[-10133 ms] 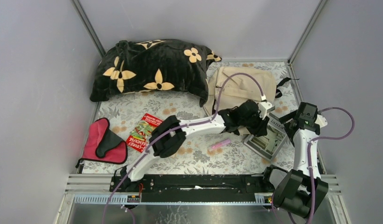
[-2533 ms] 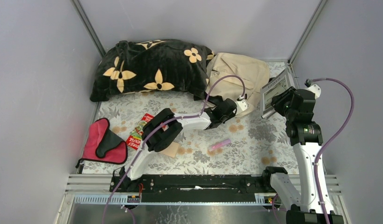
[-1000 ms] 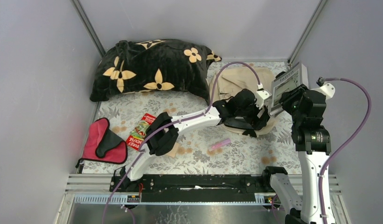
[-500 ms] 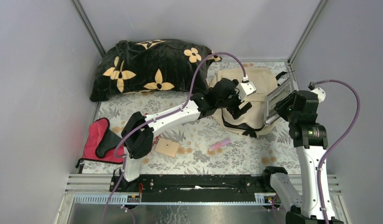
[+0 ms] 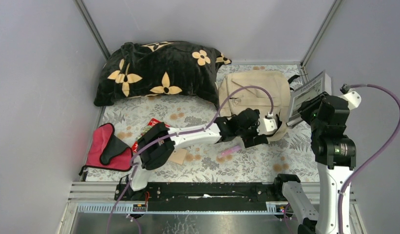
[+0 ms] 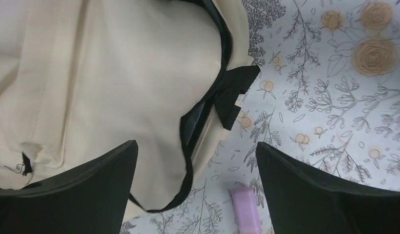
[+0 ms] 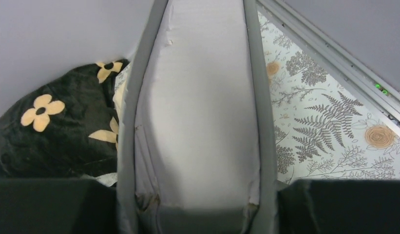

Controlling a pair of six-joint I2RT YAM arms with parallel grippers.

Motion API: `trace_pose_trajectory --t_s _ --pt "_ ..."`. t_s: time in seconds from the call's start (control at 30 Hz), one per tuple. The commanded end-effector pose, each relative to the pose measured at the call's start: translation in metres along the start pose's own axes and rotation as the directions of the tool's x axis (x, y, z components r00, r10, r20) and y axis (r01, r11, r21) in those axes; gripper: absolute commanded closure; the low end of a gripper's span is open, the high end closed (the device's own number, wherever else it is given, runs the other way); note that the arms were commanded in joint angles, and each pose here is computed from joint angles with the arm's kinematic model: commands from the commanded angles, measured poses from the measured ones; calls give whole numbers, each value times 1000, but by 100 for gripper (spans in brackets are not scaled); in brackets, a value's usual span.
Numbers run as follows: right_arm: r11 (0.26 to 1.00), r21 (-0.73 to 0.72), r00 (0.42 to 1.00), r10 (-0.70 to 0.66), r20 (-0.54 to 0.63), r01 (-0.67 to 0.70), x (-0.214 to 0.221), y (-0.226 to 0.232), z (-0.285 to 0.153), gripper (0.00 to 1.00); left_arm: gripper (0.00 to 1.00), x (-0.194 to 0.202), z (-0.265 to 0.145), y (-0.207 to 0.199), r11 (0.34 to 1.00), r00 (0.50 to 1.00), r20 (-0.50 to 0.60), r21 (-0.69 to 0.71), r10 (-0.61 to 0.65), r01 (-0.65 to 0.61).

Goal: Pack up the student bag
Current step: Place the book in the student bag.

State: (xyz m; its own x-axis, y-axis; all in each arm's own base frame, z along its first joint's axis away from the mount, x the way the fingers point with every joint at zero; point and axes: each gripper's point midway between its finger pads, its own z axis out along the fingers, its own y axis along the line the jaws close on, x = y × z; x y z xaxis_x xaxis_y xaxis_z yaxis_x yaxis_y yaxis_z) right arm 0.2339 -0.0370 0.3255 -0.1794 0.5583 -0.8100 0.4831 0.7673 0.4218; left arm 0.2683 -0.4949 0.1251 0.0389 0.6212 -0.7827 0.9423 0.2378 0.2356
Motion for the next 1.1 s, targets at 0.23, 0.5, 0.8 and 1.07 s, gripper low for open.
trace_pose_trajectory --t_s 0.23,0.5,0.8,1.07 --pt "1000 25 998 0 69 -2 -22 -7 -24 88 82 -5 31 76 903 997 -82 -427 7 -42" --pt "996 62 998 61 -7 -60 12 -25 -29 88 100 -119 -32 134 903 949 275 -353 -152 246" --pt "976 -94 960 172 -223 -197 85 -13 -37 90 100 -144 -40 187 800 752 485 -159 -447 579" --pt "846 -433 911 134 -389 -309 118 40 -64 90 100 -140 -25 180 799 731 470 -88 -494 596"
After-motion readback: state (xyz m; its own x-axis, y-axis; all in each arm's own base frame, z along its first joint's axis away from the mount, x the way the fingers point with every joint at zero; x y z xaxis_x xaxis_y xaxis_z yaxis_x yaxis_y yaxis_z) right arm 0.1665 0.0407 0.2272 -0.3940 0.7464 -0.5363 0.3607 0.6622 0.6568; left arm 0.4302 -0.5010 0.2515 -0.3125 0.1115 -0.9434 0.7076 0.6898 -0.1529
